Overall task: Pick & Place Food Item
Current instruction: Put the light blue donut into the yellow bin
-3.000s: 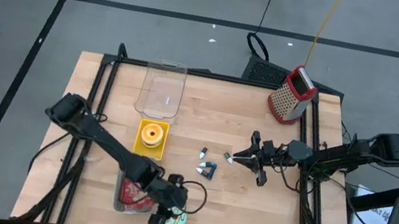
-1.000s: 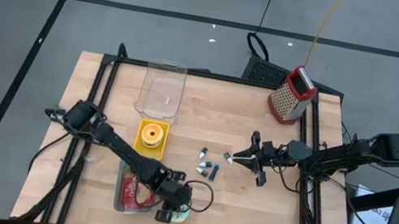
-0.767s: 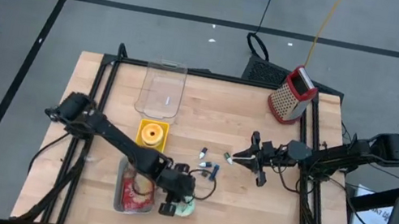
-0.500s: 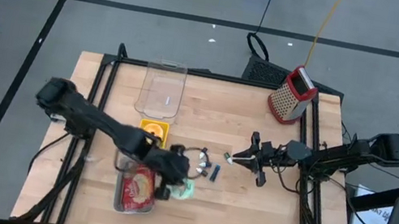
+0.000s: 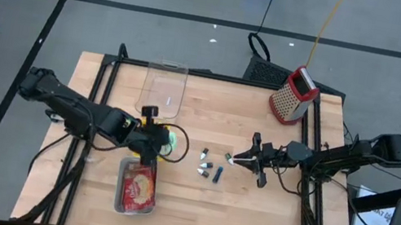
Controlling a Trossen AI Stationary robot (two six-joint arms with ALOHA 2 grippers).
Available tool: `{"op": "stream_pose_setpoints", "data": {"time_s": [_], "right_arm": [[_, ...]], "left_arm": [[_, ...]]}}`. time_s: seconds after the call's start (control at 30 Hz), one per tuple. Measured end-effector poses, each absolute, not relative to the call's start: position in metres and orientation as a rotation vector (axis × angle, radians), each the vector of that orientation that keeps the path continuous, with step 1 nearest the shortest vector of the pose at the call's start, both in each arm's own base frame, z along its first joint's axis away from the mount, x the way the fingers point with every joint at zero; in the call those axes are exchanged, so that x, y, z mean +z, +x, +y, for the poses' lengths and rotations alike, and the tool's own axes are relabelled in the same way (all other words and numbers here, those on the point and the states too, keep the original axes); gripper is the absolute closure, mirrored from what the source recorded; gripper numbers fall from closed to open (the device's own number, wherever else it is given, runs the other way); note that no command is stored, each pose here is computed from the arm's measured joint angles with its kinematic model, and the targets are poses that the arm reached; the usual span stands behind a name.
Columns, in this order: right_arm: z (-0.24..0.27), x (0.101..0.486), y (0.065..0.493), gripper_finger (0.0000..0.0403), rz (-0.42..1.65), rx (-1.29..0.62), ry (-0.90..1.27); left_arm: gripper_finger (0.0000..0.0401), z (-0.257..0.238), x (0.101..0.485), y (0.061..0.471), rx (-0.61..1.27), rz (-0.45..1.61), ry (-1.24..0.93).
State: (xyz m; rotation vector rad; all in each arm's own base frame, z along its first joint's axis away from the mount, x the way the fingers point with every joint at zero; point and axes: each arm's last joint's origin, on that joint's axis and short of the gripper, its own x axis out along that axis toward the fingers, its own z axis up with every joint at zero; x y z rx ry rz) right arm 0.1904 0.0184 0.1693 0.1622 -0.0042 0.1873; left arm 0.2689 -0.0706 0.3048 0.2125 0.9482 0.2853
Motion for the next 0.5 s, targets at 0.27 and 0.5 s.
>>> {"op": "stream_pose_setpoints", "data": {"time_s": [0.27, 0.5], "right_arm": [[0.018, 0.168, 0.190, 0.0342, 0.003, 0.186, 0.135], [0.018, 0.168, 0.190, 0.0342, 0.000, 0.182, 0.111]], "left_arm": [[0.0376, -0.070, 0.277, 0.263, 0.461, 1.044, 0.353], [0.0393, -0.085, 0.229, 0.236, 0.620, 1.011, 0.414]]}}
